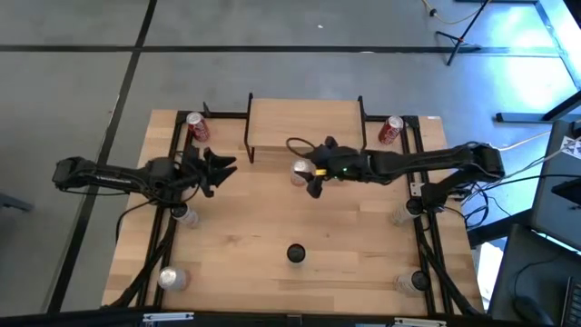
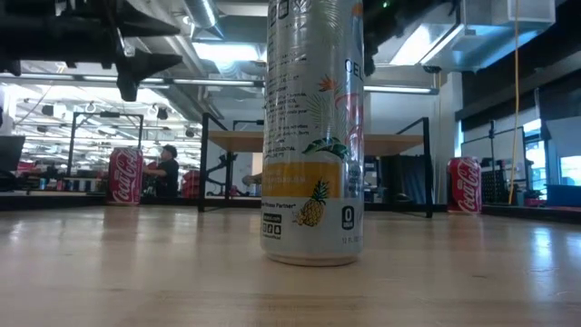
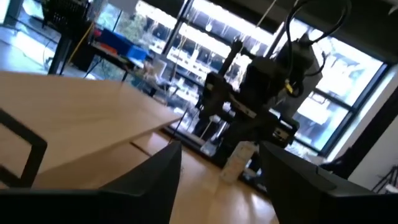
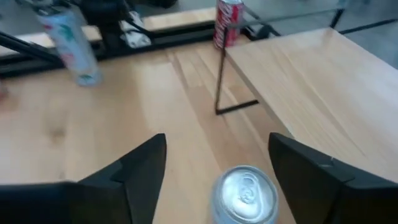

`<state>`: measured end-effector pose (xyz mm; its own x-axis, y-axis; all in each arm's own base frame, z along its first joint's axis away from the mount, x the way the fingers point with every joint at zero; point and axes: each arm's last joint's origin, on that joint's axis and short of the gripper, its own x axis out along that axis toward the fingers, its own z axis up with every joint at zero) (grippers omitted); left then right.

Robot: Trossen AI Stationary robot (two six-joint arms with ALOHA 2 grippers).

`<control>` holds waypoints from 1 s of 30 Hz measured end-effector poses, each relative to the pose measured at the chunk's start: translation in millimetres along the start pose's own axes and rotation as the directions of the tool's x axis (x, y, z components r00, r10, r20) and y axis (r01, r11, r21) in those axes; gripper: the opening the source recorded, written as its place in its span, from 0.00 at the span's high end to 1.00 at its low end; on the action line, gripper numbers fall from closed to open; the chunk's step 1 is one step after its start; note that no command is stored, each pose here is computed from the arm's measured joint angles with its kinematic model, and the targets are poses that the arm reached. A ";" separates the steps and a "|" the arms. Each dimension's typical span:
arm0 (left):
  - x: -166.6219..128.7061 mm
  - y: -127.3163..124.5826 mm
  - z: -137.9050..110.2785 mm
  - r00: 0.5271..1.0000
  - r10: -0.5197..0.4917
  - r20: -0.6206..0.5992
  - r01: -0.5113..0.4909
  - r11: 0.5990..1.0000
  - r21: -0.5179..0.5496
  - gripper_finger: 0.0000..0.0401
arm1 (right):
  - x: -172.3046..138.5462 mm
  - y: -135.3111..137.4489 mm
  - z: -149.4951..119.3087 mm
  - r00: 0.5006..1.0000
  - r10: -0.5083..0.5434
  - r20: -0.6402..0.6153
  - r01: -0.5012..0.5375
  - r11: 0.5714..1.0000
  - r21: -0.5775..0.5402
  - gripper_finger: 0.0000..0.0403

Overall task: Place canned beverage on shelf
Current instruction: Put the top white and pink soda can on the shelf

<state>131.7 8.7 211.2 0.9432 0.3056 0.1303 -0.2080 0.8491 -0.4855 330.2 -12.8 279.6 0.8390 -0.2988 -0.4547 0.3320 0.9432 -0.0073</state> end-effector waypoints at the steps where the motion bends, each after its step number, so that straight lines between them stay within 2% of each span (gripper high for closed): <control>1: 0.8 0.2 -1.1 1.000 0.003 -0.008 -0.003 1.000 0.003 0.47 | 2.5 0.2 -2.0 1.000 -0.010 -0.010 0.010 1.000 -0.001 0.30; 9: 3.2 1.7 -5.5 0.999 0.021 -0.040 -0.021 1.000 0.017 0.49 | 26.1 3.4 -20.9 0.994 -0.062 -0.094 0.063 0.998 0.011 0.31; 13: 3.1 1.7 -5.3 0.999 0.023 -0.036 -0.023 1.000 0.015 0.49 | 36.8 1.3 -28.1 0.989 -0.086 -0.120 0.094 0.993 0.066 0.30; 19: 3.1 2.9 -4.6 0.998 0.063 -0.014 -0.063 0.998 0.011 0.49 | 46.8 -14.5 -32.7 0.979 -0.138 -0.151 0.164 0.971 0.175 0.22; 30: 3.0 2.7 -4.4 0.998 0.059 -0.015 -0.059 0.998 -0.034 0.49 | 61.2 -15.1 -44.7 0.968 -0.166 -0.186 0.197 0.967 0.161 0.20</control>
<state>135.2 10.0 206.5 0.9331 0.3485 0.0891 -0.2543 0.8144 -0.5216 357.2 -38.8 212.0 0.6770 -0.4189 -0.6052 0.5558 0.8300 0.0473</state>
